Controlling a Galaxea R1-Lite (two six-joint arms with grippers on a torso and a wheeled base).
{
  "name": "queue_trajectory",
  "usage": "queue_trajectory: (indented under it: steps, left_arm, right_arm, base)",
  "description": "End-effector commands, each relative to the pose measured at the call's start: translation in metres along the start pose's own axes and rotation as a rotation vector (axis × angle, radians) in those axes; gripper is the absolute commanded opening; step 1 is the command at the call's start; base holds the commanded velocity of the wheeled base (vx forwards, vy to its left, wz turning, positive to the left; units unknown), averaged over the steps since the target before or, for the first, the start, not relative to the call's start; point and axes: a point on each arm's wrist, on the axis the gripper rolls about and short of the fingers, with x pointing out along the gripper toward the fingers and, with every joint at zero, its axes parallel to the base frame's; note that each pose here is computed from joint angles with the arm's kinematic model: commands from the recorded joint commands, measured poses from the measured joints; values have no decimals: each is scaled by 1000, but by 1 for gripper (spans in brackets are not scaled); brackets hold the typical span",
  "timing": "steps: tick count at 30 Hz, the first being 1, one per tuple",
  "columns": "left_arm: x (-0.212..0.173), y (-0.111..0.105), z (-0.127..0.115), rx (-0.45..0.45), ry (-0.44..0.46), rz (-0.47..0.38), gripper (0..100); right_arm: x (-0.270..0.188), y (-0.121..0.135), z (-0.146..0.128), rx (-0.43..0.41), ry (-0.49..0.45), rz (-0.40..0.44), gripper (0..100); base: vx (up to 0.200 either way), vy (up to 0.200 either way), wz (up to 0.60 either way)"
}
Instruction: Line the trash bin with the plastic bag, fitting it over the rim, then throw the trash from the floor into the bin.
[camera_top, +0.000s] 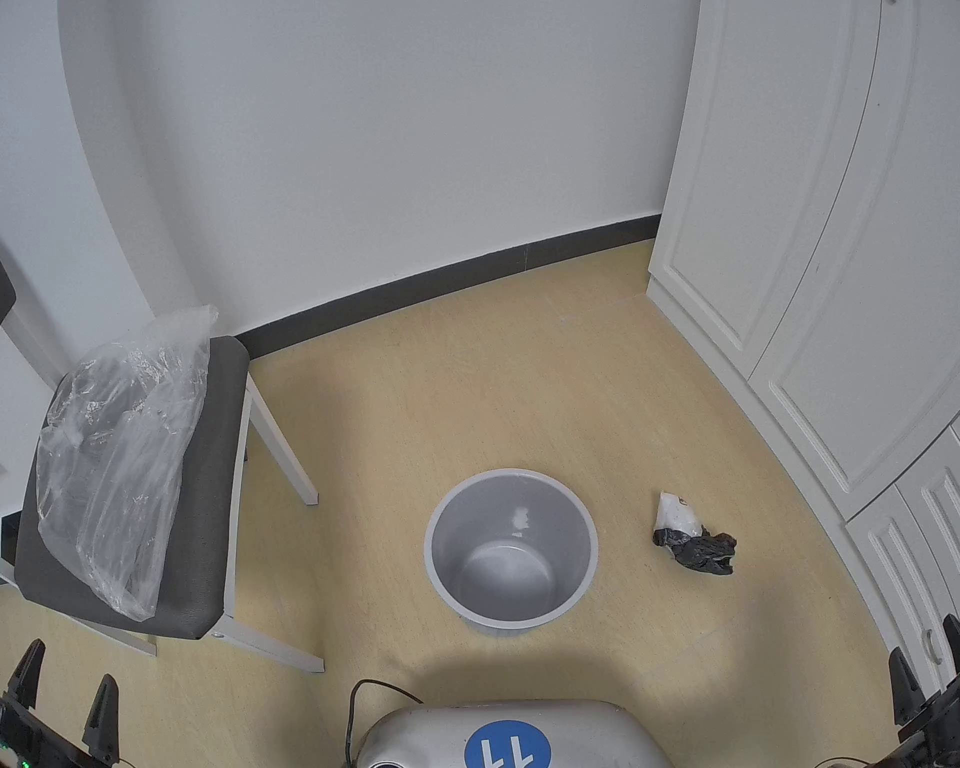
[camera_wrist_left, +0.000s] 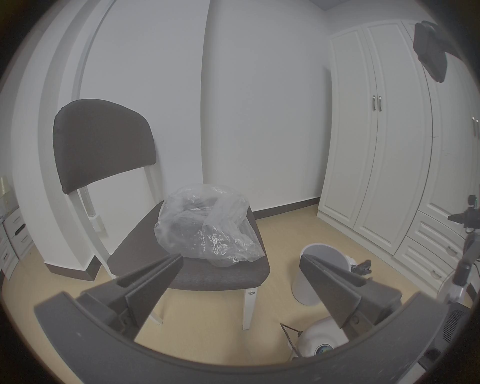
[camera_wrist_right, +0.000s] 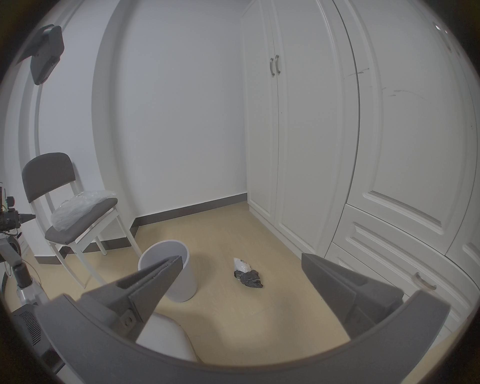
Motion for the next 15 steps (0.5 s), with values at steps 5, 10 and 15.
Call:
queue_trajectory:
  steps: [5, 10, 15]
  left_arm:
    - [0, 0, -5, 7, 1, -7, 100]
    - [0, 0, -5, 35, 2, -7, 100]
    - [0, 0, -5, 30, 4, -7, 100]
  right_arm:
    - [0, 0, -5, -4, 2, 3, 100]
    - [0, 0, -5, -52, 2, 7, 100]
    - [0, 0, -5, -41, 4, 12, 100]
  base:
    - [0, 0, 0]
    - [0, 0, 0]
    - [0, 0, 0]
